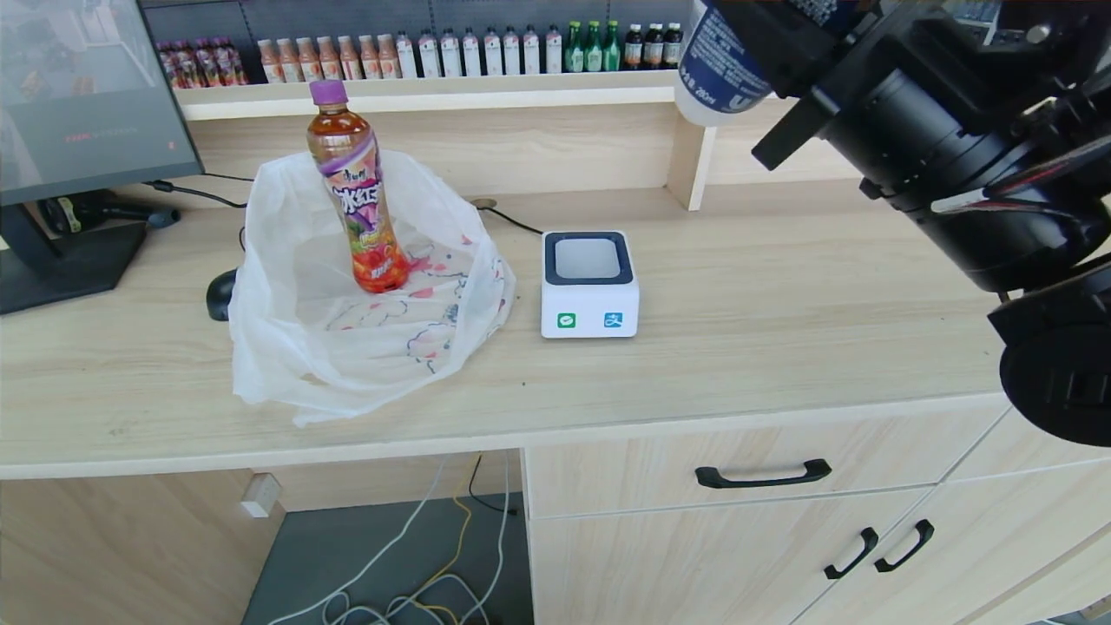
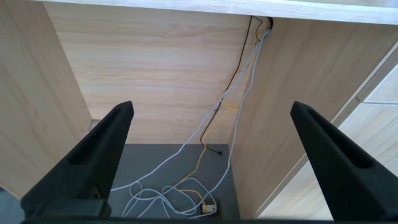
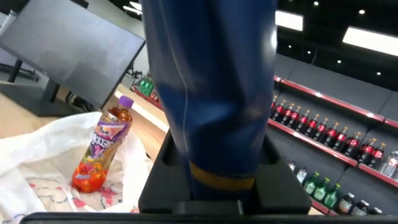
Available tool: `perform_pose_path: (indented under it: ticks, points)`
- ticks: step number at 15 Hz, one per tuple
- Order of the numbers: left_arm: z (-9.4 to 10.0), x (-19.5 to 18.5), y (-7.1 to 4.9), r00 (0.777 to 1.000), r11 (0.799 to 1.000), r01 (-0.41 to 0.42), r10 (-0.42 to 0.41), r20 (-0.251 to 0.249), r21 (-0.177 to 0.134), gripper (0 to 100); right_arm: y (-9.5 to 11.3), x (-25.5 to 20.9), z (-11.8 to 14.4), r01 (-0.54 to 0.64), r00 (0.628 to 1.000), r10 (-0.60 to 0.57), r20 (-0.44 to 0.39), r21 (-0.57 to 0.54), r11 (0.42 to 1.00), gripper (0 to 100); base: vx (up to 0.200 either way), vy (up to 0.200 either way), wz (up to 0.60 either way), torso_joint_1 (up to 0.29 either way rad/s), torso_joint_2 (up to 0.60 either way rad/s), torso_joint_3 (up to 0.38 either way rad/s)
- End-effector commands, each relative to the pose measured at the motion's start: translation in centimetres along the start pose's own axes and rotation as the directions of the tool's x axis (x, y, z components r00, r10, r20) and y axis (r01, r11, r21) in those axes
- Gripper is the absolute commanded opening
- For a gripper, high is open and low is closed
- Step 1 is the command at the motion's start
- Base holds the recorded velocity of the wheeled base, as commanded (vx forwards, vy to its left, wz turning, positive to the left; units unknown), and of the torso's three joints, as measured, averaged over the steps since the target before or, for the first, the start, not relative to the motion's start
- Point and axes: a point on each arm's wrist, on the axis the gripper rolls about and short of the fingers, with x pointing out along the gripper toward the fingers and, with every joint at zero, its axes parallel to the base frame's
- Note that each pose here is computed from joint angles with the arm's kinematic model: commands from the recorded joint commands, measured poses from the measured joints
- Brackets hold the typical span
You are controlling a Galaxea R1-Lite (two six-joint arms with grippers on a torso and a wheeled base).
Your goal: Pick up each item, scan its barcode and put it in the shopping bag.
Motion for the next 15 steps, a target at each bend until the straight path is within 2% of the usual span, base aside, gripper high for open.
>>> perform_pose_path:
  ticks: [1, 5, 7, 10, 12, 14, 15]
  points:
    - [0.0, 0.0, 0.0, 1.0, 1.0, 0.0, 0.0, 0.0, -0.001, 100, -0.6, -1.2, 0.7, 0.037, 0.999, -0.037, 0.009, 0.021, 0.999, 0, 0.0, 0.0, 0.0, 0.0, 0.0, 0.0]
    - [0.0, 0.0, 0.0, 1.0, 1.0, -0.002, 0.002, 0.0, -0.001, 100, -0.3, -4.5, -0.4, 0.201, 0.98, -0.196, -0.046, 0.153, 0.968, 0, 0.0, 0.0, 0.0, 0.0, 0.0, 0.0]
    - [0.0, 0.0, 0.0, 1.0, 1.0, 0.0, 0.0, 0.0, 0.001, 100, 0.9, -6.8, -0.9, 0.207, 0.975, -0.183, -0.129, 0.204, 0.957, 0, 0.0, 0.0, 0.0, 0.0, 0.0, 0.0]
    - [0.0, 0.0, 0.0, 1.0, 1.0, 0.0, 0.0, 0.0, -0.001, 100, 1.7, -8.6, -1.0, 0.238, 0.959, -0.194, -0.208, 0.21, 0.948, 0, 0.0, 0.0, 0.0, 0.0, 0.0, 0.0]
    - [0.0, 0.0, 0.0, 1.0, 1.0, 0.0, 0.0, 0.0, -0.001, 100, 1.6, -9.5, -1.6, 0.362, 0.908, -0.304, -0.289, 0.176, 0.915, 0, 0.0, 0.0, 0.0, 0.0, 0.0, 0.0]
    - [0.0, 0.0, 0.0, 1.0, 1.0, 0.0, 0.0, 0.0, -0.001, 100, 2.1, -10.4, -2.1, 0.401, 0.878, -0.331, -0.345, 0.152, 0.904, 0, 0.0, 0.0, 0.0, 0.0, 0.0, 0.0]
    - [0.0, 0.0, 0.0, 1.0, 1.0, 0.0, 0.0, 0.0, -0.001, 100, 2.3, -10.5, -2.2, 0.397, 0.875, -0.33, -0.355, 0.134, 0.908, 0, 0.0, 0.0, 0.0, 0.0, 0.0, 0.0]
